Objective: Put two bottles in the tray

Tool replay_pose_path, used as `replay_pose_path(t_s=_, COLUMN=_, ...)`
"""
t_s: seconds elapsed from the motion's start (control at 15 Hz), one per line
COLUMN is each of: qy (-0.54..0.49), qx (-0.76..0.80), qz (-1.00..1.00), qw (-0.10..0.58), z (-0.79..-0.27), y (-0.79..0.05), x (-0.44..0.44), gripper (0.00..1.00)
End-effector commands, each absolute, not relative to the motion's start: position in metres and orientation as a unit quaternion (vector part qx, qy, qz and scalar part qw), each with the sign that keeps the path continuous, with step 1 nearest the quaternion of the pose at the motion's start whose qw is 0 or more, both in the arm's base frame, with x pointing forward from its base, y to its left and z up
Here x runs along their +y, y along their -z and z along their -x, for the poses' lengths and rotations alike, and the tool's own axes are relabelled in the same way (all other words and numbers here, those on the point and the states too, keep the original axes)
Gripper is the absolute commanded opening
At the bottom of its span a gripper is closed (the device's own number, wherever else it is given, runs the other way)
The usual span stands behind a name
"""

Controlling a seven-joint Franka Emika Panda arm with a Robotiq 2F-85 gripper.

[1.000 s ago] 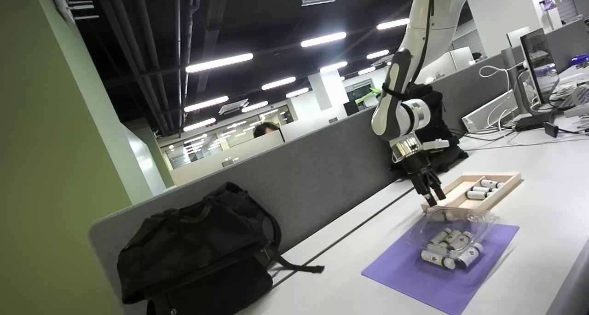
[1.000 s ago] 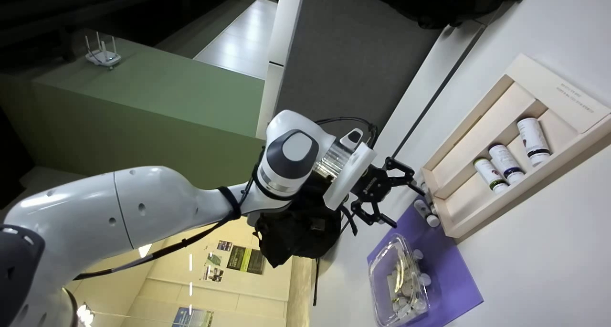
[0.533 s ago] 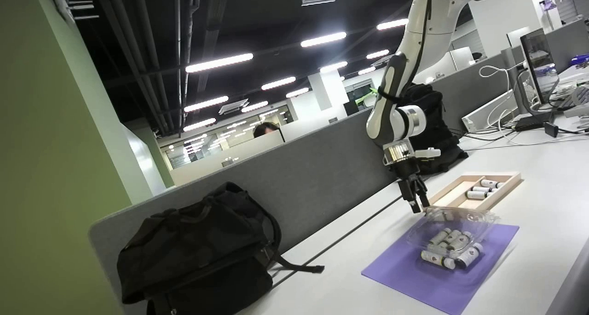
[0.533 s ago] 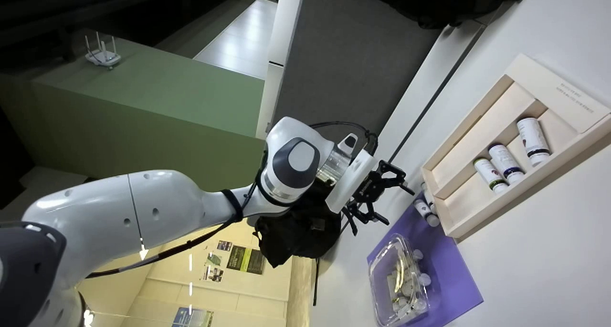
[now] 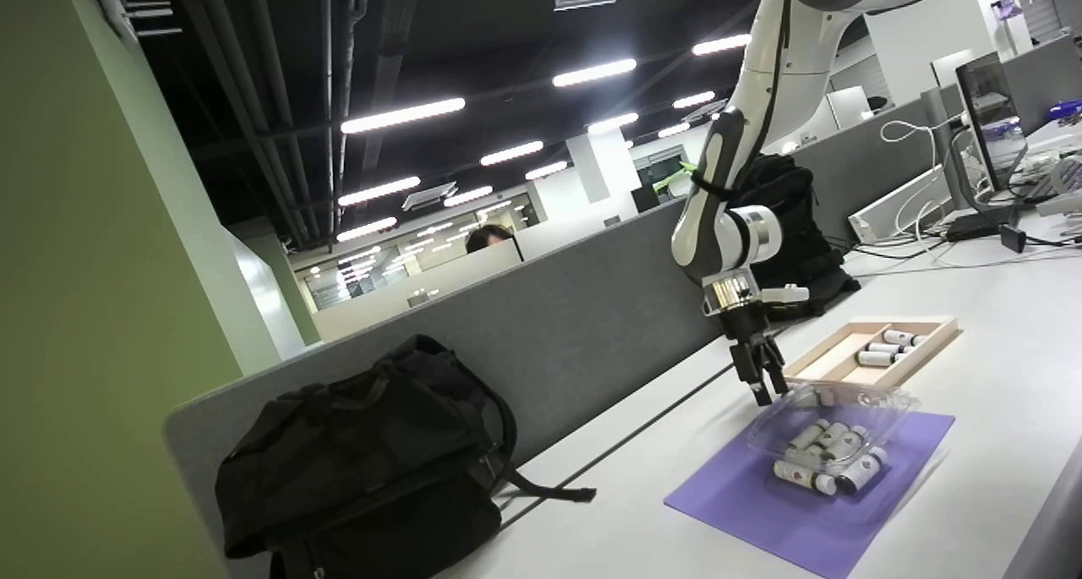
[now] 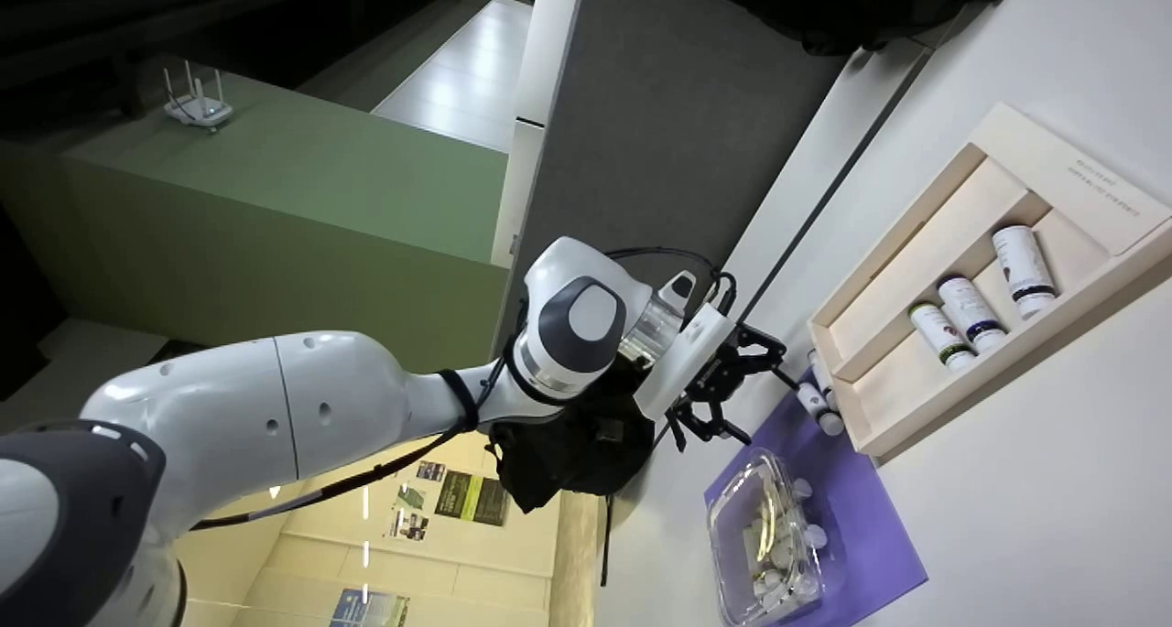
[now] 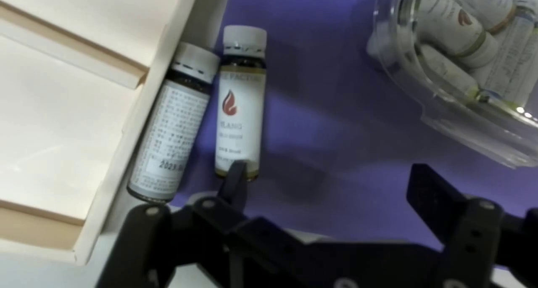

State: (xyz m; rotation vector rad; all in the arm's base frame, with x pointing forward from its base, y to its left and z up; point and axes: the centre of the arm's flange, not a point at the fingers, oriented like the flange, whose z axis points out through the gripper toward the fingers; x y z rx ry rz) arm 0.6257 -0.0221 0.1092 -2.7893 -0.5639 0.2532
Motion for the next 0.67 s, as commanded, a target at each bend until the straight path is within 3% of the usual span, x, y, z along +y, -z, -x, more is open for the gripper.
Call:
replay_pose_path(t_s=0.0, qy=-0.092, qx=-0.176, qz=0.97, qw=0.141, z=-0.636, y=-0.114, x=-0.033, gripper=1.0)
replay_pose_path(t_s=0.53, qy=-0.102, qx=-0.173, qz=0.969, qw=0.144, z=-0.63, y=-0.103, x=-0.042, gripper=1.0)
replay_pose_path(t_s=0.6, qy=-0.102, qx=-0.175, qz=0.969, qw=0.143, z=-0.629, y=-0.102, x=-0.041, gripper=0.75)
